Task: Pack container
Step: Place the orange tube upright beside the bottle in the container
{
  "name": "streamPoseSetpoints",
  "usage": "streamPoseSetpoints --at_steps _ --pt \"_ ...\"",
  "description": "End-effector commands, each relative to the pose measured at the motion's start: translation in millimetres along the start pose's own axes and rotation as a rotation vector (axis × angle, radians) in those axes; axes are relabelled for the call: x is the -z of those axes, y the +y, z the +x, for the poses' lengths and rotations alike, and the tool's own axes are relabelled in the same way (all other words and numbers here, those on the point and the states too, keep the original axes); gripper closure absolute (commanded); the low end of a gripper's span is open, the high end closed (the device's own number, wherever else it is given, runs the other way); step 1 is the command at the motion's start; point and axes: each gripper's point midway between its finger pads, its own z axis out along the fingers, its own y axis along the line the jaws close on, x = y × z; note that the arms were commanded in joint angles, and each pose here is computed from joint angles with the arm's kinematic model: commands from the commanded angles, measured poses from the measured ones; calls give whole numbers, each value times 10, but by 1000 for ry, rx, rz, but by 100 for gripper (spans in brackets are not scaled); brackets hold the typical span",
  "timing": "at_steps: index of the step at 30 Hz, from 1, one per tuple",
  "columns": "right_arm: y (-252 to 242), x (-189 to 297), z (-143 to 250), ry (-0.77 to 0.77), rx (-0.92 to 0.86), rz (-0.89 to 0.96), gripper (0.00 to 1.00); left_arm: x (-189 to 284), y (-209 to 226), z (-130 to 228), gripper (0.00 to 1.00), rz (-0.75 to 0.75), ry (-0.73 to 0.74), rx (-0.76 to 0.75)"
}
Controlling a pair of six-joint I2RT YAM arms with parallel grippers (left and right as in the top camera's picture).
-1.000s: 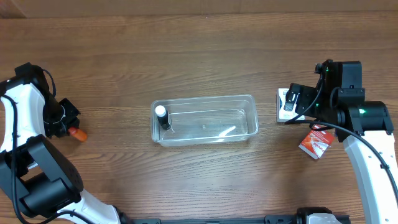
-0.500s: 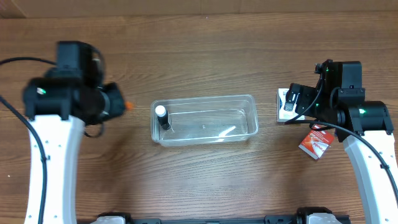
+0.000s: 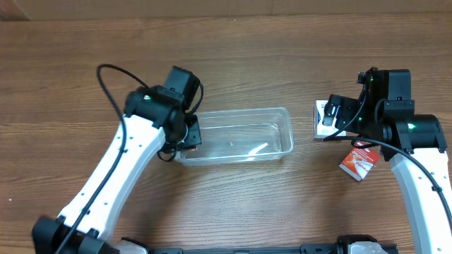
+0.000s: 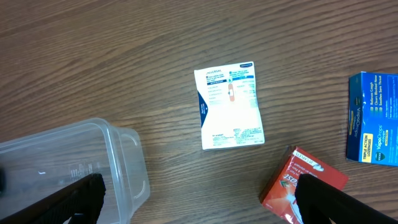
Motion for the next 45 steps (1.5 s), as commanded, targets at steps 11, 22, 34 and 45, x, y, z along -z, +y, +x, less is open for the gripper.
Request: streamPoseSetpoints --at_steps 11,22,34,45 --pt "25 90 -119 -39 -6 -11 0 -581 103 -45 77 -92 17 0" --pt "25 90 -119 -39 -6 -11 0 -594 105 -31 39 -94 28 -17" --pt "24 90 -119 -39 -5 -11 0 -134 -127 -370 17 -26 -76 -74" --pt "23 90 -118 -39 -5 -10 0 1001 -40 -742 0 -62 -304 -51"
